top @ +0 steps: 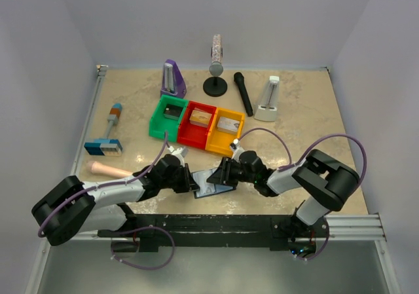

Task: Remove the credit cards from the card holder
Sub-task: Remove the credit card from the card holder.

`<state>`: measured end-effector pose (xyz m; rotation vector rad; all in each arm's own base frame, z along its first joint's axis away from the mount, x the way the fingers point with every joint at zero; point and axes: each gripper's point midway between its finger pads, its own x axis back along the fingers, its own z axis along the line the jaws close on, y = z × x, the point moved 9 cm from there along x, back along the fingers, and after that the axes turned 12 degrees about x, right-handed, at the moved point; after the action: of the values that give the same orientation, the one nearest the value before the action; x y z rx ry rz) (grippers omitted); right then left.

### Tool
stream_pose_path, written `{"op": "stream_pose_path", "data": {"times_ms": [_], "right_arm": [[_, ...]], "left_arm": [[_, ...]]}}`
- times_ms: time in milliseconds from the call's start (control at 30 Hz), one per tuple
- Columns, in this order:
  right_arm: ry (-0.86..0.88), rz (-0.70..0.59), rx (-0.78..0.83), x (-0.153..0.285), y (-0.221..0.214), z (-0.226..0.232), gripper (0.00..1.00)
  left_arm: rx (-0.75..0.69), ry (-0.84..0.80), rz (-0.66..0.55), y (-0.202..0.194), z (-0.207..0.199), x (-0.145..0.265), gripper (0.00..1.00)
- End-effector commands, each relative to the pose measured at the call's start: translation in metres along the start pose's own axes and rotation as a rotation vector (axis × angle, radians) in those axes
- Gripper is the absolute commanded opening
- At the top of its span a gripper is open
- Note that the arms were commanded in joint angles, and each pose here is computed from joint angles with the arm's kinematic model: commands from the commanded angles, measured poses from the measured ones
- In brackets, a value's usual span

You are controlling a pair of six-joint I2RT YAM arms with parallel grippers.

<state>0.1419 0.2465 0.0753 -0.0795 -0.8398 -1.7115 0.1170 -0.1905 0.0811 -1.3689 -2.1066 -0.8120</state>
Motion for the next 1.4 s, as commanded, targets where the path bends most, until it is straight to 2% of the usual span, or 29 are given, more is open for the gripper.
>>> {"op": "stream_pose_path", "data": {"times_ms": [0, 567, 1100, 1367], "right_arm": [[0.142, -0.006, 0.028, -0.002, 0.004, 0.017, 0.4], [0.249, 0.099, 0.107, 0.0, 0.003, 0.026, 0.39], [0.401, 0.206, 0.115, -0.001, 0.002, 0.031, 0.4], [0.405, 0.276, 0.132, 0.005, 0.0, 0.03, 0.4]], "left_arm": [[0.008, 0.175, 0.022, -0.011, 0.037, -0.003, 0.0], [-0.006, 0.159, 0.013, -0.01, 0.036, -0.002, 0.0], [-0.014, 0.15, -0.005, -0.009, 0.036, 0.001, 0.0], [-0.013, 0.145, -0.017, -0.009, 0.036, 0.002, 0.01]]}}
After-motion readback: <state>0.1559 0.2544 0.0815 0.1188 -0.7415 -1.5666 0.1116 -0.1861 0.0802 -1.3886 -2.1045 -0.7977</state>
